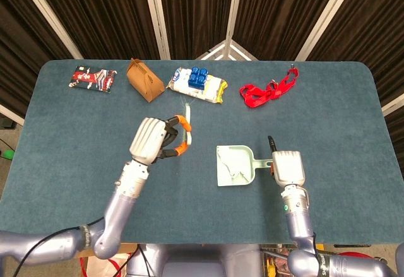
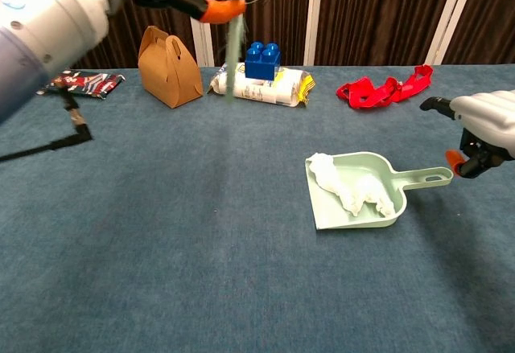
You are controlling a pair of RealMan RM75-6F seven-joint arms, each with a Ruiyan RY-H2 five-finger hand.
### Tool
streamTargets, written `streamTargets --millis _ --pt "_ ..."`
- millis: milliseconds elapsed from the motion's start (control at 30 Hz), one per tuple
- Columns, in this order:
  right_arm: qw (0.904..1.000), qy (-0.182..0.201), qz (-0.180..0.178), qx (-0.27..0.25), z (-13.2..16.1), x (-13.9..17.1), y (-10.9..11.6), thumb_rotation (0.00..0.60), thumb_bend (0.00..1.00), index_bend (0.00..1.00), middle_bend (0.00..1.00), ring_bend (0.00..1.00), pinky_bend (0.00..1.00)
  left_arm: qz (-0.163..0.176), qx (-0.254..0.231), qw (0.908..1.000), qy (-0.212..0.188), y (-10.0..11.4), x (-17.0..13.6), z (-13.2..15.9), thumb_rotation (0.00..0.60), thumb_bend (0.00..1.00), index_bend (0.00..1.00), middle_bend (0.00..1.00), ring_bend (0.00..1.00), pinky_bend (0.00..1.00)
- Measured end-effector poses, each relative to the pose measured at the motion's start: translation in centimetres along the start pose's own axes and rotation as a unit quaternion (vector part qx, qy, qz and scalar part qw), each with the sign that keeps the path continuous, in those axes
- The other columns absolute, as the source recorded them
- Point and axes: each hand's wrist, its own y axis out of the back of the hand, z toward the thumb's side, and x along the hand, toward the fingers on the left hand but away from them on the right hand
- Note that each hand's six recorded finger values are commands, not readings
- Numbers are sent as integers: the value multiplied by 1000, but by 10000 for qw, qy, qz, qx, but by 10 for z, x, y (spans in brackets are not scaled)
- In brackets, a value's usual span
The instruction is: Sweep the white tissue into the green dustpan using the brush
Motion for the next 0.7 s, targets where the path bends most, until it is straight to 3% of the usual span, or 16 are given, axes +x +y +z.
streamTargets --millis 133,233,400,500,567,633,700 --pt "10000 -44 -16 -42 -6 2 3 600 584 0 912 886 922 -107 1116 9935 -198 15 -5 -16 600 584 766 1000 1000 1000" --pt "9999 -52 -44 -99 -8 3 6 600 583 0 912 886 922 -287 2057 9775 -359 22 -12 -31 600 584 767 1000 1000 1000" --pt "9999 -23 -94 -141 -9 5 12 600 585 0 912 886 922 -678 3289 9409 -441 31 -26 -62 600 572 744 1000 1000 1000" --pt "9998 -26 -102 -159 -10 6 13 600 584 0 912 886 922 -933 3886 9155 -471 34 -33 -79 600 393 560 969 998 1000" --pt "9998 -35 -93 -158 -11 6 13 600 584 0 912 886 922 -1093 4187 9005 -441 35 -37 -89 600 140 335 885 966 1000" --pt "9998 -41 -84 -155 -12 7 12 600 584 0 912 886 922 -1214 4364 8908 -360 36 -40 -97 600 25 193 816 936 1000" --pt "9998 -42 -82 -159 -12 8 12 600 584 0 912 886 922 -1310 4522 8820 -226 38 -42 -105 600 0 99 764 921 1000"
